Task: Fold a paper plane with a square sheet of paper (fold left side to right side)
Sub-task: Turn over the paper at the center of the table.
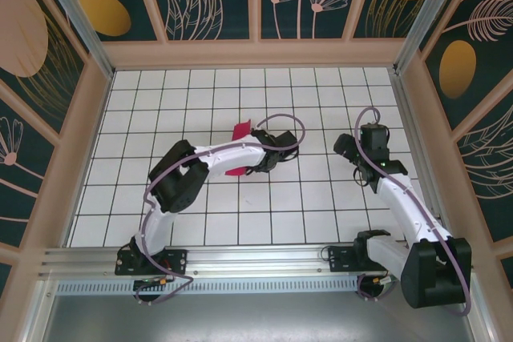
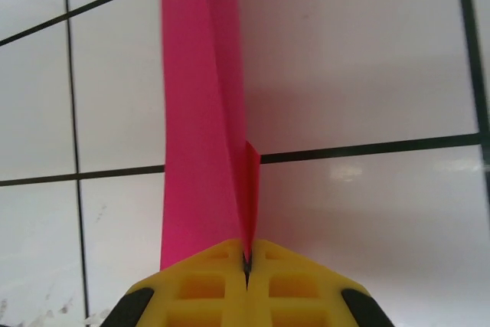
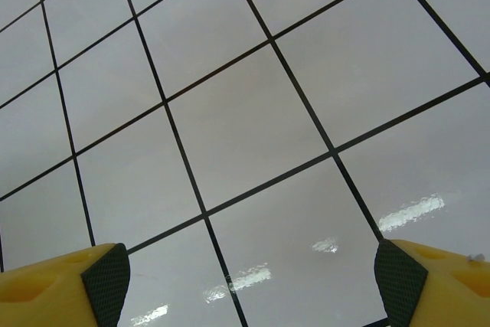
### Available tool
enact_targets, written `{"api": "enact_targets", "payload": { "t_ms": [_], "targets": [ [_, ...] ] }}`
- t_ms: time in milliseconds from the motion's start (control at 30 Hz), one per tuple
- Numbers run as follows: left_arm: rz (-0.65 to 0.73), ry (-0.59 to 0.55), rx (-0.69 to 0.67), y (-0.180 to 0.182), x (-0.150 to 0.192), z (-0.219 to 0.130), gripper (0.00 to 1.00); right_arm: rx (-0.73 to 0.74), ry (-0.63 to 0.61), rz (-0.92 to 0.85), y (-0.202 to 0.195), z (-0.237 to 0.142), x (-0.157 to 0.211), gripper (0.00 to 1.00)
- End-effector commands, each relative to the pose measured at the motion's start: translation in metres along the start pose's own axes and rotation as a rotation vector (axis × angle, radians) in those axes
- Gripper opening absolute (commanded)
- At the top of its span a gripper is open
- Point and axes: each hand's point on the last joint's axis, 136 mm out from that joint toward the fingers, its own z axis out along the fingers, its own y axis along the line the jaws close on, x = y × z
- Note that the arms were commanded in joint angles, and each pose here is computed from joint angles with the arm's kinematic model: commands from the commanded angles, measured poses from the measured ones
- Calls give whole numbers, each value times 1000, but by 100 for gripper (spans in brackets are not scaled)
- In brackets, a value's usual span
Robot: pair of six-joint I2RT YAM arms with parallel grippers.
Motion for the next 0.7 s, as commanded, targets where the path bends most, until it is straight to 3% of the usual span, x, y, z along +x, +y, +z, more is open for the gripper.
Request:
{"api": "enact_targets", "payload": {
  "t_ms": [0, 333, 433, 533, 667],
  "targets": [
    [33, 47, 63, -19, -3, -4, 4, 20, 20, -4, -9, 1, 10, 86],
    [73, 102, 203, -73, -15, 5, 26, -27, 60, -1, -4, 8, 19, 87],
    [63, 73, 263, -83, -31, -8, 44, -81, 97, -12, 6, 10, 26, 87],
    [28, 43, 378, -89, -53, -29, 58, -171, 122, -28, 21, 11, 30, 87],
    [-76, -38, 577, -78, -87, -60, 66, -374, 176, -30, 59, 8, 37, 87]
  ]
}}
